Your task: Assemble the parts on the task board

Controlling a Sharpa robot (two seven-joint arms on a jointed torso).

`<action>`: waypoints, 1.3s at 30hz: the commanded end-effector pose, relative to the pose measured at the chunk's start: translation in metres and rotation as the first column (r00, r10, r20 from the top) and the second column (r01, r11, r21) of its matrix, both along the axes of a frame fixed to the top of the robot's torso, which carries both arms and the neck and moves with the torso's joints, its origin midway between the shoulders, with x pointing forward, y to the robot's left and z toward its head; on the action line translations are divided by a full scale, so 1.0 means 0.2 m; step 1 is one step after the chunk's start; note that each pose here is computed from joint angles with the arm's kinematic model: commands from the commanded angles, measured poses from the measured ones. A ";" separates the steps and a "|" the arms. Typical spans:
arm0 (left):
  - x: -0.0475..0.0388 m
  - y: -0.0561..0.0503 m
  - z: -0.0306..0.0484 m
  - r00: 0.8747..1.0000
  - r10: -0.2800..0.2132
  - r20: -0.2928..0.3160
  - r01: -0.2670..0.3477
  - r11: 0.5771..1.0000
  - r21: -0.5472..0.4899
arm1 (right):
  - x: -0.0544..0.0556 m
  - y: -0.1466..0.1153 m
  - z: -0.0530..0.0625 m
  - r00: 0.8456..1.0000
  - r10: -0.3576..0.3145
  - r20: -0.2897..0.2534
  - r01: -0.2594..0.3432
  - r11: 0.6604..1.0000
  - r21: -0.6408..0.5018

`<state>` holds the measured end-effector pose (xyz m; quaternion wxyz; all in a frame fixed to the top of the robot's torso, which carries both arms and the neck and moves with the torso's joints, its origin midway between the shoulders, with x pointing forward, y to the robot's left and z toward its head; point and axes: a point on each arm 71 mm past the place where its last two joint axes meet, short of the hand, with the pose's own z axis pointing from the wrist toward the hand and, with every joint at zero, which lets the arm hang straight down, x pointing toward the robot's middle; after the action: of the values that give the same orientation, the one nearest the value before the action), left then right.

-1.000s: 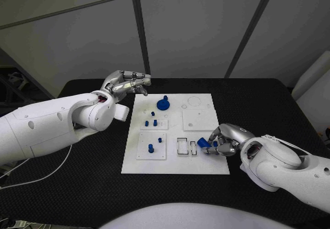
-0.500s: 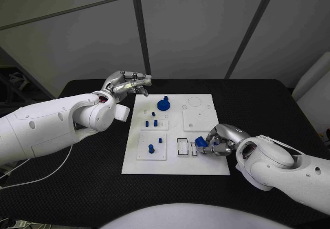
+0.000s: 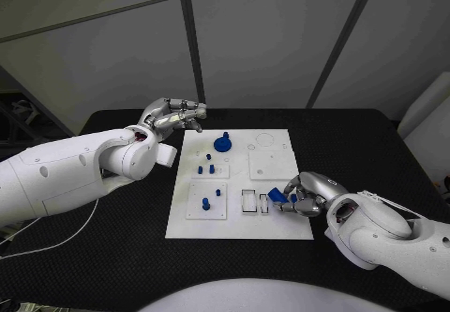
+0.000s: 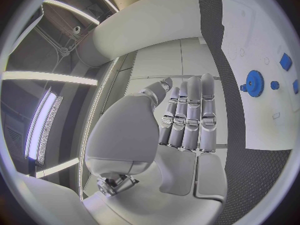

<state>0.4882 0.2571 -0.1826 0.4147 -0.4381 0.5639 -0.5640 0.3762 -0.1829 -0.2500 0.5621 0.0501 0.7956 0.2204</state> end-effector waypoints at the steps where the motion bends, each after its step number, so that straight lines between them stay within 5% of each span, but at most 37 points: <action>1: 0.001 -0.01 0.002 1.000 -0.014 0.001 0.014 1.000 -0.009 | -0.01 0.01 0.04 0.998 -0.038 0.042 0.034 0.997 0.074; 18: 0.001 -0.02 -0.002 1.000 -0.020 -0.002 0.020 1.000 -0.010 | -0.02 0.17 0.03 0.999 0.043 -0.009 -0.042 0.994 0.105; 39: -0.002 -0.02 -0.001 1.000 -0.023 -0.004 0.023 1.000 -0.010 | 0.02 0.26 -0.01 0.996 0.069 -0.049 -0.065 0.994 0.083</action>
<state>0.4880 0.2542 -0.1839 0.4093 -0.4373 0.5665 -0.5660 0.3790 -0.1320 -0.2526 0.5353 0.0553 0.7983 0.2706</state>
